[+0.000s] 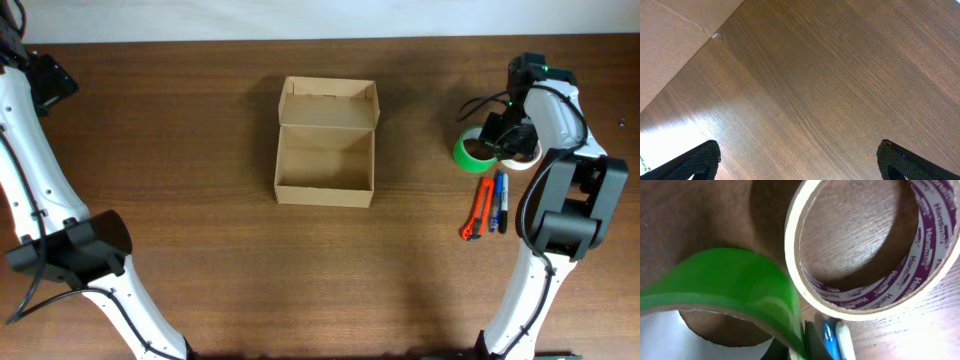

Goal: Pack container
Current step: 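Carry the green tape roll into the box and release it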

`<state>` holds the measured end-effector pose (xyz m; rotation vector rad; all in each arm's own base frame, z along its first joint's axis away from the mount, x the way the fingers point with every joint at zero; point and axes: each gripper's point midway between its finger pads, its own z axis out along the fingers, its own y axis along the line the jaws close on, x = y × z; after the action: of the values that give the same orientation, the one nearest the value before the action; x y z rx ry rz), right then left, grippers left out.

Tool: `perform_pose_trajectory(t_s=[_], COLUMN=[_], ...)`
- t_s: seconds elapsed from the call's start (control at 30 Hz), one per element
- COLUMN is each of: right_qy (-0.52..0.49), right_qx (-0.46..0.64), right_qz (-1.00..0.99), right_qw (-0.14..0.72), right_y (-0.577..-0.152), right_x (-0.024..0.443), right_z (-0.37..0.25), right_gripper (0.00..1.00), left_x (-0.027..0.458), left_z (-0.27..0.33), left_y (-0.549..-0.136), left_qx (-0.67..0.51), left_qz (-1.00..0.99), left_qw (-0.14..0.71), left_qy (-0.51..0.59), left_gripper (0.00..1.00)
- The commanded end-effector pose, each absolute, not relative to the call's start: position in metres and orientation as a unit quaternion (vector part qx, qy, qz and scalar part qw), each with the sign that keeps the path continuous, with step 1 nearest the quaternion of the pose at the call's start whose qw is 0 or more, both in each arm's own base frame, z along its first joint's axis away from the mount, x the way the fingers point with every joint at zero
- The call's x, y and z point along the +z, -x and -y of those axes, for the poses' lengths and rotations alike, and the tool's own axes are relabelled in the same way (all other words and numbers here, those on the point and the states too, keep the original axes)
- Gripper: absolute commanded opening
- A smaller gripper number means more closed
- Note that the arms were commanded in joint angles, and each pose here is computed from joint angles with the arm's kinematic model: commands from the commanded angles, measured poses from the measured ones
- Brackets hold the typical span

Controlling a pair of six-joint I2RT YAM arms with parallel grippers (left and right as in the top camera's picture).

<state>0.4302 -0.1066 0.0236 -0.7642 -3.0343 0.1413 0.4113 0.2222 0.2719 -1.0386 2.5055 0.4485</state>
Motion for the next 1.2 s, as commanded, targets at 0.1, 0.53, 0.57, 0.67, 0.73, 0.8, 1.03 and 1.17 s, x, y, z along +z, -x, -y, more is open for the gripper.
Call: perform_pose_trajectory(t_s=[0.1,0.53,0.57,0.67,0.73,0.8,1.03,1.17], right_qy=[0.198,0.018,-0.006,-0.078,-0.123,-0.166,-0.232,-0.235], right_qx=[0.047,-0.002,-0.005,-0.012,-0.016,-0.018,0.001,0.009], right_qz=[0.977,0.978,0.978,0.978,0.975,0.969,0.960,0.963], right_qw=[-0.060,-0.210,-0.207,-0.191,-0.182,-0.180,-0.157,-0.133], right_y=[-0.450,-0.452,-0.448,-0.433,-0.421,-0.413,-0.405,-0.413], right_x=[0.098,0.275,0.274,0.266,0.260,0.254,0.213,0.178], right_z=[0.096,-0.053,-0.072,-0.125,-0.163,-0.192,-0.249,-0.257], right_gripper=[0.03,0.04,0.03,0.04,0.04,0.04,0.04,0.04], left_x=[0.282,0.282,0.282,0.282,0.282,0.282,0.282,0.282], left_z=[-0.222,-0.222,-0.222,-0.222,-0.222,-0.222,-0.222,-0.222], left_y=[-0.406,-0.406,-0.406,-0.406,-0.406,-0.406,-0.406,-0.406], left_qx=[0.155,0.155,0.155,0.155,0.155,0.155,0.155,0.155], left_qz=[-0.888,-0.888,-0.888,-0.888,-0.888,-0.888,-0.888,-0.888], left_qw=[0.207,0.207,0.207,0.207,0.207,0.207,0.207,0.207], left_qy=[0.380,0.380,0.380,0.380,0.380,0.380,0.380,0.380], left_gripper=[1.00,1.00,1.00,1.00,1.00,1.00,1.00,1.00])
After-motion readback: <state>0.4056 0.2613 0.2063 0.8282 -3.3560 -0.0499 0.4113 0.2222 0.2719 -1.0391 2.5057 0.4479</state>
